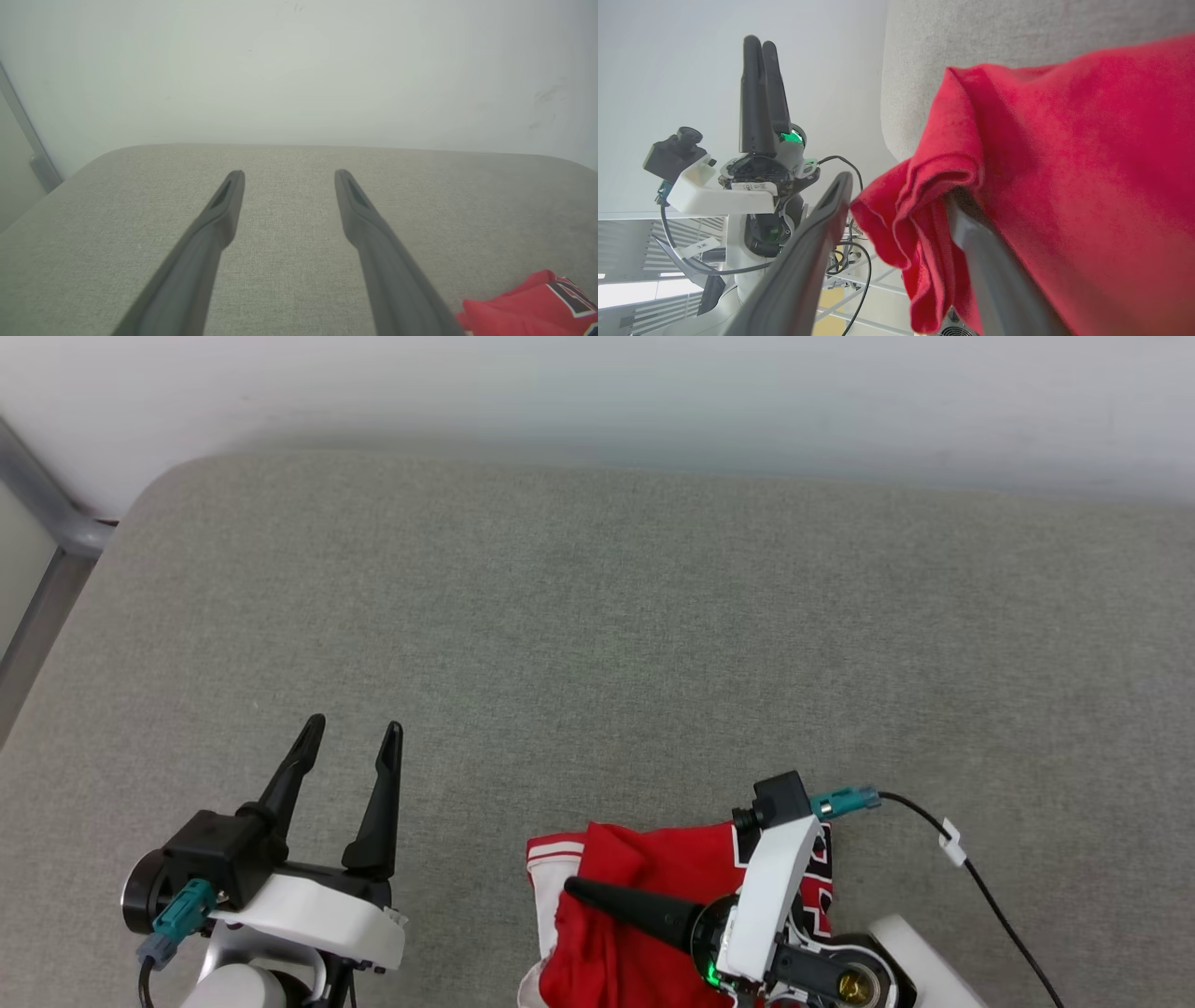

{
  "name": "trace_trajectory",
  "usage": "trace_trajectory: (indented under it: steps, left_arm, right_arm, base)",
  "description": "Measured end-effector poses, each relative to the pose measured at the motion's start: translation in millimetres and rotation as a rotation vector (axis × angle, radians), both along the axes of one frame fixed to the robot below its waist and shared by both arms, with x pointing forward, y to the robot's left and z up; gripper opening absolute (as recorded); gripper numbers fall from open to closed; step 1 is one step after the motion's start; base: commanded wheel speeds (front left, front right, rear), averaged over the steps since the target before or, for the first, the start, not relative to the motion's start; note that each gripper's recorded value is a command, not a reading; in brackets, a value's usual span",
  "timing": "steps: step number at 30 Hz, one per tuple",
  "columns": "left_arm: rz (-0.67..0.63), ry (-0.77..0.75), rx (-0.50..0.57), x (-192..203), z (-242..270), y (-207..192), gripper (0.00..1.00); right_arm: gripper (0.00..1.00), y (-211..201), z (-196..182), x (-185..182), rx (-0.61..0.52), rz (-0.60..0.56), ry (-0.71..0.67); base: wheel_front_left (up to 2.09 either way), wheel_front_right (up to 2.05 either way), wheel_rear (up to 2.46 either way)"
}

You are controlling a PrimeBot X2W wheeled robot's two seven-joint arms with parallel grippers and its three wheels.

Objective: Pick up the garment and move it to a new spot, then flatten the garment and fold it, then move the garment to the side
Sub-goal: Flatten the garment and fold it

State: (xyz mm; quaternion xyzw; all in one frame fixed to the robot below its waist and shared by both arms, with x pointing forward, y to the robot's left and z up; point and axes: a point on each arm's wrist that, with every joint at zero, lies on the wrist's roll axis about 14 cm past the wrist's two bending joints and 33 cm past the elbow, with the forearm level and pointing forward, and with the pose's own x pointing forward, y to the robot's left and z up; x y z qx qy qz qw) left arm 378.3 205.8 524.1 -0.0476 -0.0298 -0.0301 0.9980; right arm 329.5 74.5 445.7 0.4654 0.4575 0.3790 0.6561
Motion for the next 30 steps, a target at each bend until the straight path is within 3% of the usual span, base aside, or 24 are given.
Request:
trace_trajectory:
  steps: [5,9,21,30]
  left_arm:
    - [-0.016,-0.025,0.0,-1.1,7.7,-6.0,1.0]
    - [-0.029,-0.041,0.0,-3.9,12.7,-10.7,1.0]
    - [-0.018,-0.06,0.004,-15.8,20.1,-15.1,1.0]
    - [-0.002,-0.07,0.014,-22.7,22.8,-12.0,1.0]
  right_arm:
    - [1.0,-4.6,28.8,11.9,0.001,-0.05,-0.145]
    - [1.0,-30.3,41.5,31.2,-0.077,-0.156,-0.305]
    - [1.0,-181.9,50.7,77.1,-0.526,-0.583,-0.684]
    - [1.0,-259.0,96.9,64.0,-0.823,-0.832,-0.935]
  base:
    - [0.0,0.0,0.0]
    - [0.0,0.0,0.0]
    - [0.0,0.0,0.0]
    - [0.0,0.0,0.0]
